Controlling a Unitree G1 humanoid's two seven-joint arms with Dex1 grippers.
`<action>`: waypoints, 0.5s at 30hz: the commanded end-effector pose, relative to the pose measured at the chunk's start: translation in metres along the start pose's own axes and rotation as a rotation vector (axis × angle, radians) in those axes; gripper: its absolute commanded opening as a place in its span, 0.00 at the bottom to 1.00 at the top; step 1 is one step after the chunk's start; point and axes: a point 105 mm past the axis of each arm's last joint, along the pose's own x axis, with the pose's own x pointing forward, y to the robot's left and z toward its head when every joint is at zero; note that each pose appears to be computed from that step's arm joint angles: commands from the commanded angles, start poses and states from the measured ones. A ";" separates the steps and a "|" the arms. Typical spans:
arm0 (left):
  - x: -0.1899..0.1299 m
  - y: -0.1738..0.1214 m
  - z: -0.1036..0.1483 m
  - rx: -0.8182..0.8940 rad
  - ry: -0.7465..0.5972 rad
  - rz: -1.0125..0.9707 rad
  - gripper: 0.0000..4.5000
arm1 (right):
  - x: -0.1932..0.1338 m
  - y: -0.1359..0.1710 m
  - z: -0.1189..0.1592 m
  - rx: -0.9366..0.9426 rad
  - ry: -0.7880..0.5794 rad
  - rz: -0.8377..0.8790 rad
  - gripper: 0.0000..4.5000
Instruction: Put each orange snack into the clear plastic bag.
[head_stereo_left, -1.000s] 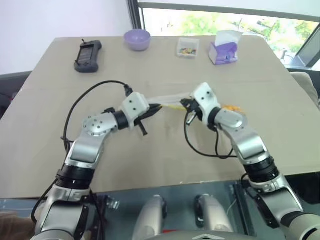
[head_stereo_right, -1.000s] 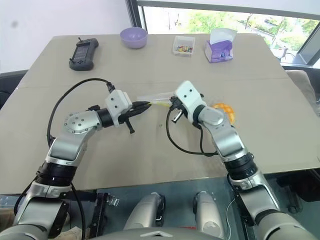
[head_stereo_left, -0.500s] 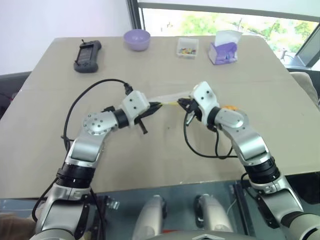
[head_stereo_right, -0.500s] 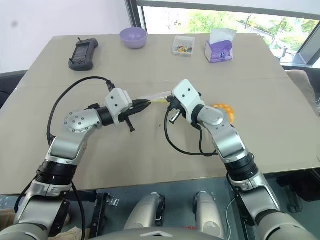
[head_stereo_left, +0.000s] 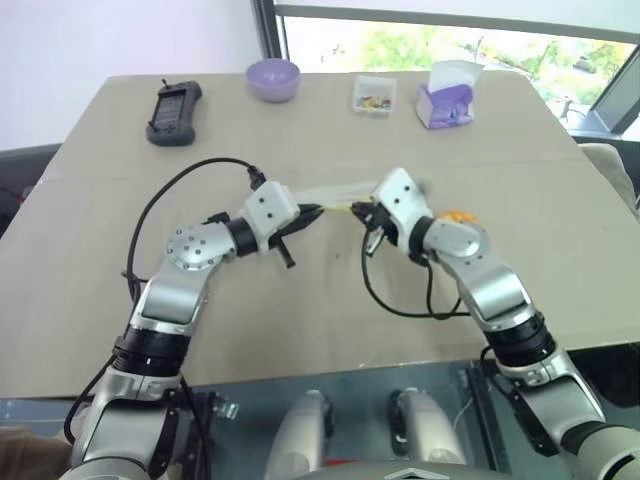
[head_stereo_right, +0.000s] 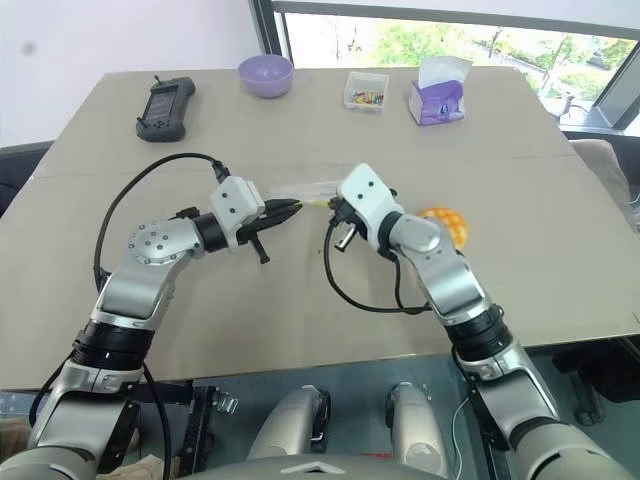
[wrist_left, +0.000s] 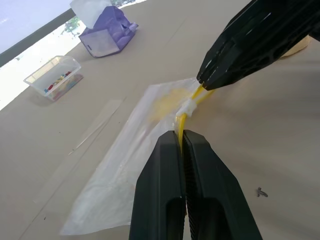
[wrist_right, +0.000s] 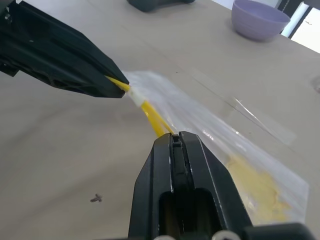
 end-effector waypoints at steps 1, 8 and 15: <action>-0.002 0.006 0.015 0.028 -0.044 0.029 0.00 | -0.001 -0.006 0.018 -0.047 -0.056 -0.028 0.01; -0.002 0.003 0.015 0.018 -0.051 0.018 0.00 | 0.000 -0.017 0.018 -0.052 -0.055 -0.102 0.01; -0.002 0.002 0.016 -0.001 -0.067 0.014 0.00 | 0.002 -0.016 0.014 -0.059 -0.043 -0.103 0.01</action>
